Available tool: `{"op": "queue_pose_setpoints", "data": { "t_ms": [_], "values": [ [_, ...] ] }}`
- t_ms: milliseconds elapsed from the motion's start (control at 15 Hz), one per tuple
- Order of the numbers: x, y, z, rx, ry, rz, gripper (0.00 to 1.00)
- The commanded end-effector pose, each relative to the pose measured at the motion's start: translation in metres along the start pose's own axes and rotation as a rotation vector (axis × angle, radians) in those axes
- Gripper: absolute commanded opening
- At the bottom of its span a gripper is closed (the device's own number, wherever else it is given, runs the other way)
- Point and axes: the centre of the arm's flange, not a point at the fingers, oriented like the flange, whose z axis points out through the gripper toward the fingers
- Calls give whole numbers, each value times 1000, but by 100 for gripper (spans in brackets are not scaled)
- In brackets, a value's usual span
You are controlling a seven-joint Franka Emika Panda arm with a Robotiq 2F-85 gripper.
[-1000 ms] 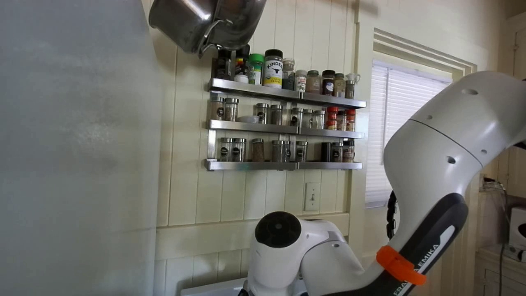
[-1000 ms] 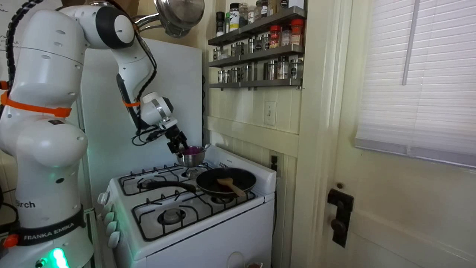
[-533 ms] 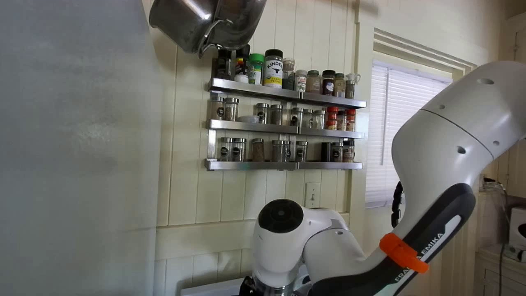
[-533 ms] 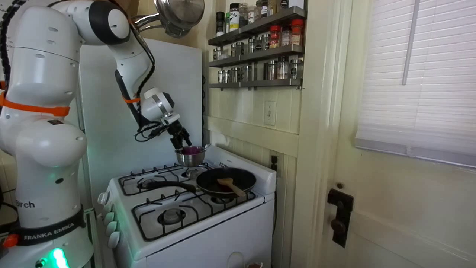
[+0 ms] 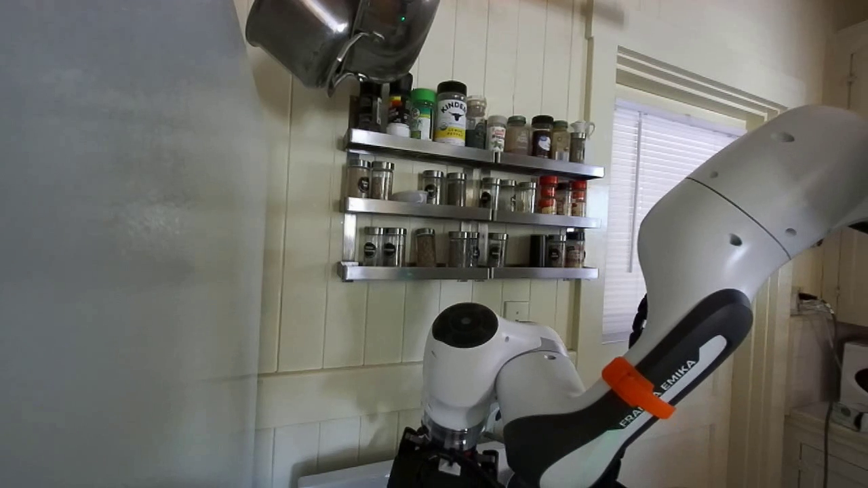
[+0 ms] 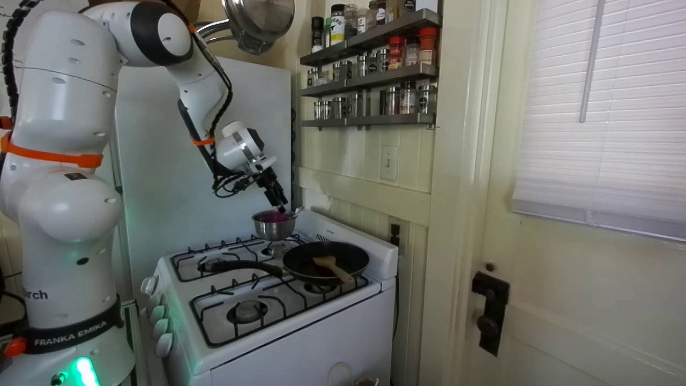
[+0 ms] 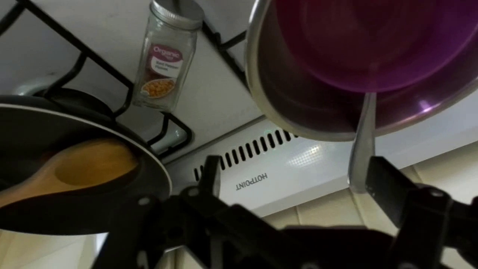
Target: Move the silver bowl backwards, remove the purple bowl from inside it and place it on the stove top and place the smaller silver bowl inside the bigger silver bowl
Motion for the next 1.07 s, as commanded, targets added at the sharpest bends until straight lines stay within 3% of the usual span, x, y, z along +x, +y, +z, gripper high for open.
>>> {"op": "queue_pose_setpoints", "data": {
  "t_ms": [0,267,400,600,1000],
  "values": [
    [4,-26,5,67,-73,-144,100],
    [-12,-37,13,112,-181,-333,100],
    [-21,-31,19,71,-221,-364,100],
    [-20,-16,20,49,-207,-385,100],
    [-10,-19,33,55,-190,-463,100]
  ]
}}
